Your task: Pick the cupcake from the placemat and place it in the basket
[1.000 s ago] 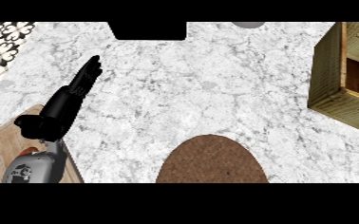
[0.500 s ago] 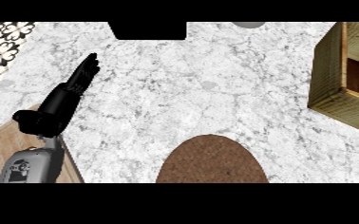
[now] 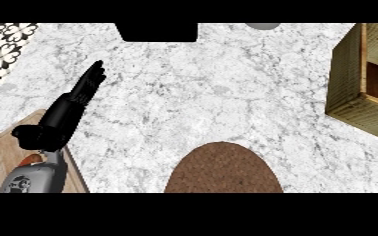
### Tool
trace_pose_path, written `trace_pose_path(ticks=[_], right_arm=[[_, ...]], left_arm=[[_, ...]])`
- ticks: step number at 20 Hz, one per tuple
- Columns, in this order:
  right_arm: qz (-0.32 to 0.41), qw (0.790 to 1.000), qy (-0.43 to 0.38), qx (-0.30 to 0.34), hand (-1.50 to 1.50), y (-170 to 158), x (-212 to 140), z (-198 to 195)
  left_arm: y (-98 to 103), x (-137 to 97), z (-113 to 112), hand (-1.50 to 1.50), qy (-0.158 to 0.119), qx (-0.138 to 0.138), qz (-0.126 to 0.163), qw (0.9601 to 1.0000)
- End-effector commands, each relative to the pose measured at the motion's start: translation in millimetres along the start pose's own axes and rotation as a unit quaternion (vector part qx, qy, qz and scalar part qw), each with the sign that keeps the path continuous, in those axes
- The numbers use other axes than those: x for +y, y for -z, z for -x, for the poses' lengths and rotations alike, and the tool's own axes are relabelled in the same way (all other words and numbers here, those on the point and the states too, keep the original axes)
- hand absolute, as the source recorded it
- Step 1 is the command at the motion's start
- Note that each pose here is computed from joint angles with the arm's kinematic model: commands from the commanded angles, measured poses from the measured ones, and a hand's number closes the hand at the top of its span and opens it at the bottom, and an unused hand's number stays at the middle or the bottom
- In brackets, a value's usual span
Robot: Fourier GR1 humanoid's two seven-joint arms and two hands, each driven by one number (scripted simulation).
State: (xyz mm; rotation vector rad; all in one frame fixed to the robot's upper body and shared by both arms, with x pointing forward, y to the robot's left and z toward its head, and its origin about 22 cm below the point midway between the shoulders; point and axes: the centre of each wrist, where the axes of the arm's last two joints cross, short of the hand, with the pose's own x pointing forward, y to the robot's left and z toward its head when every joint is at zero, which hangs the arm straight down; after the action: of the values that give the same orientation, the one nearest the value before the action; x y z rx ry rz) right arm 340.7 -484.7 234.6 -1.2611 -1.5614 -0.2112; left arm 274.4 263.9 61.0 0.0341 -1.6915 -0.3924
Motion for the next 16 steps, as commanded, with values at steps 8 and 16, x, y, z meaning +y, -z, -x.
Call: trace_pose_path(ticks=[8, 16], right_arm=[[-0.005, 0.998, 0.041, -0.043, -1.50, 22, -14, -7], [0.037, 0.985, 0.165, 0.041, -1.50, 44, -71, -4]], left_arm=[[19, -7, -3, 0.00, 0.002, 0.001, -0.003, 1.0000], [3, 4, 12, 0.00, 0.000, 0.001, -0.011, 0.9999]])
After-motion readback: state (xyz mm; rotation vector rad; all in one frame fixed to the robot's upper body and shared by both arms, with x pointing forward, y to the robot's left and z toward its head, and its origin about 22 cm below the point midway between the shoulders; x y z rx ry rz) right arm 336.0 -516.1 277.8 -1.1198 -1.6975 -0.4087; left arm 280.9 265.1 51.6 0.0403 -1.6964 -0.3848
